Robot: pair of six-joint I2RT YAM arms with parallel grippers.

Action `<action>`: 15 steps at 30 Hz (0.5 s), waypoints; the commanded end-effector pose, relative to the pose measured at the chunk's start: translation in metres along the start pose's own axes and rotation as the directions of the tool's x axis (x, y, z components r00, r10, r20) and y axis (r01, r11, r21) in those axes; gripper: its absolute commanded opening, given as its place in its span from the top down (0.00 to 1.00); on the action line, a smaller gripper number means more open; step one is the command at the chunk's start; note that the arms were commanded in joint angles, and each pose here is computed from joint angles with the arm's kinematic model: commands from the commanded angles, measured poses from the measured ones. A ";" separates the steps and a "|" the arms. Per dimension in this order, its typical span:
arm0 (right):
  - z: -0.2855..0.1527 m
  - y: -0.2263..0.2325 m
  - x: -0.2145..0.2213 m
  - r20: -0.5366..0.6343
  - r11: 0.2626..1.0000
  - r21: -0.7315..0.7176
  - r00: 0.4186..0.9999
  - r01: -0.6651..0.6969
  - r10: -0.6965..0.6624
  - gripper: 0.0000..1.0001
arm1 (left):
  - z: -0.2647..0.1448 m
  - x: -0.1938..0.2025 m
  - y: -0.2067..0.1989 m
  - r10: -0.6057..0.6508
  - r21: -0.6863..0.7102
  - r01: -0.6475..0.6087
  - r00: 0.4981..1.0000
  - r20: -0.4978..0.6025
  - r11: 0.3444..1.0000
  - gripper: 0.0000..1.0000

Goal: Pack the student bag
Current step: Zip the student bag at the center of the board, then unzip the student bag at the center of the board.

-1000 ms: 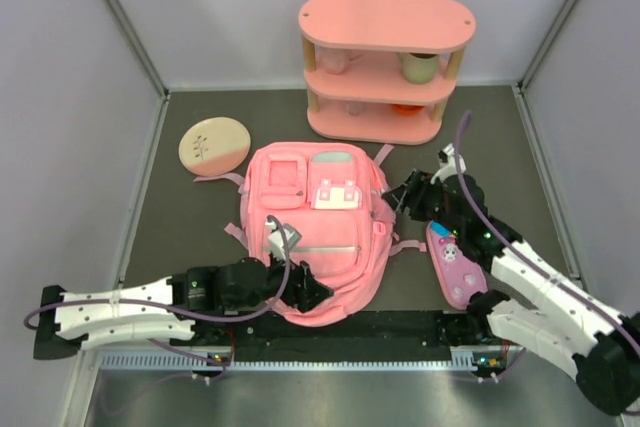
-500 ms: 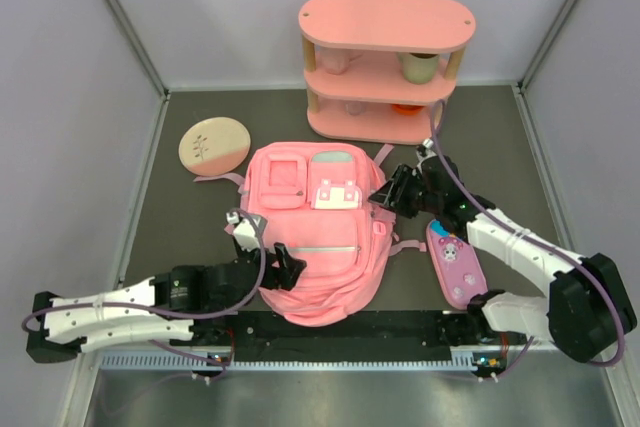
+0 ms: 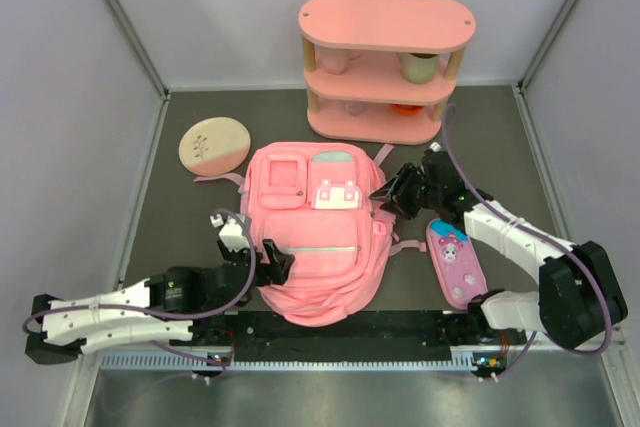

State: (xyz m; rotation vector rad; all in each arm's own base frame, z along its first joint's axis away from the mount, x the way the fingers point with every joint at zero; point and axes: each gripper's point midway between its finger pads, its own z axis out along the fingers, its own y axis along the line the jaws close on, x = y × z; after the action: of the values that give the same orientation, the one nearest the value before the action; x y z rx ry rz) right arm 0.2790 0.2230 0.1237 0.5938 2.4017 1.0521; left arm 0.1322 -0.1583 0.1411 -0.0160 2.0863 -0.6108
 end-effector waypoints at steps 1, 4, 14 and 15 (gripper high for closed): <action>-0.002 0.008 0.001 -0.020 0.994 -0.016 0.994 -0.107 0.107 0.54 | 0.000 -0.007 -0.001 -0.010 -0.027 0.010 1.000 0.015 1.000 0.09; -0.002 0.000 0.005 -0.028 0.986 0.022 0.986 -0.165 0.166 0.53 | 0.001 -0.004 0.001 -0.004 -0.031 0.005 1.000 0.011 1.000 0.08; 0.010 -0.031 0.011 -0.009 0.966 0.115 0.972 -0.231 0.234 0.53 | 0.003 -0.003 0.000 -0.017 -0.022 0.018 1.000 0.017 1.000 0.07; 0.013 -0.027 0.010 -0.013 0.968 0.098 0.972 -0.231 0.233 0.54 | 0.003 -0.003 -0.001 -0.014 -0.021 0.014 1.000 0.015 1.000 0.07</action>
State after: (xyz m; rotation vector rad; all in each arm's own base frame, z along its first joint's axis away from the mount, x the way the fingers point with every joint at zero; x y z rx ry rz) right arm 0.2654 0.2170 0.0982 0.8703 2.4690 1.0332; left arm 0.1325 -0.1595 0.1368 -0.0182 2.1009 -0.5896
